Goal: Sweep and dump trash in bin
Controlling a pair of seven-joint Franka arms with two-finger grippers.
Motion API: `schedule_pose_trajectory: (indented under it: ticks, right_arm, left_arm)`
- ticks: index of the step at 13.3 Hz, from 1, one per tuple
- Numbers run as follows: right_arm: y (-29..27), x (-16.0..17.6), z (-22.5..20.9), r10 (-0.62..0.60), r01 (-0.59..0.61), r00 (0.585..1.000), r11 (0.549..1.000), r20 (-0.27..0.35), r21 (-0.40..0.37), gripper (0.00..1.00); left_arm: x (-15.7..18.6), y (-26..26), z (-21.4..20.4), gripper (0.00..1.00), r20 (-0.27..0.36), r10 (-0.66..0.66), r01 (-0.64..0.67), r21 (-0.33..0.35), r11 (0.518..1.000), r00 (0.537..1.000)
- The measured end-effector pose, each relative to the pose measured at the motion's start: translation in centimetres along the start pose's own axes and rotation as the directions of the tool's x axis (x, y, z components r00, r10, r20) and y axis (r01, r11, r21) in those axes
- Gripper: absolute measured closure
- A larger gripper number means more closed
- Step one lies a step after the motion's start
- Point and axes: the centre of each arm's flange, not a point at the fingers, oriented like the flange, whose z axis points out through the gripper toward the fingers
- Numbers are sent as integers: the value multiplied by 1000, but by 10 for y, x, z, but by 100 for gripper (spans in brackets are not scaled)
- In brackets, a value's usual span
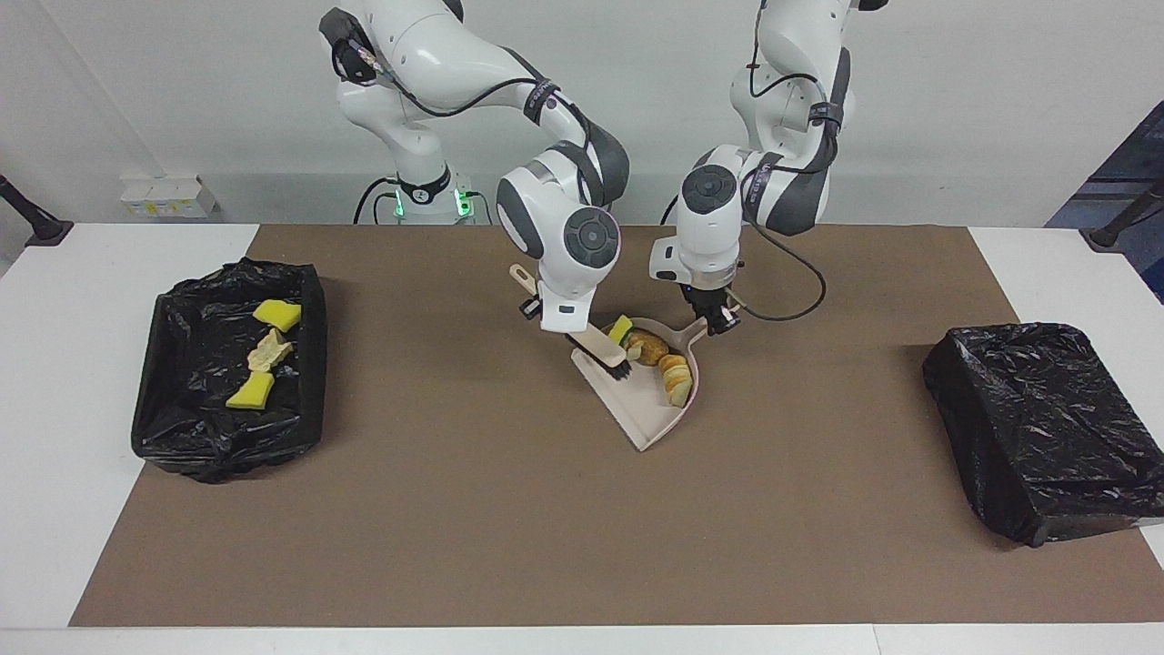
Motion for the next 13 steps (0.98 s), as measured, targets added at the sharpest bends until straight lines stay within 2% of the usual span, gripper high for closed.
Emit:
schedule_pose_trajectory:
  ticks: [1, 4, 9, 13]
  right_arm:
    - [8, -1, 2, 11, -11, 1000, 1000, 0, 7, 74]
    - [20, 4, 5, 27, -27, 998, 1000, -55, 11, 74]
    - [34, 1, 5, 55, -54, 997, 998, -59, 23, 74]
    - [13, 5, 6, 174, -164, 983, 974, -57, 158, 74]
  left_arm:
    - [-2, -4, 0, 69, -3, 28, -28, 0, 1000, 1000]
    - [-5, -13, 0, 69, -24, 82, -82, 12, 997, 996]
    - [-6, -15, 6, 69, -59, 182, -182, 21, 983, 981]
    - [-6, -16, 6, 69, -66, 246, -245, 23, 969, 967]
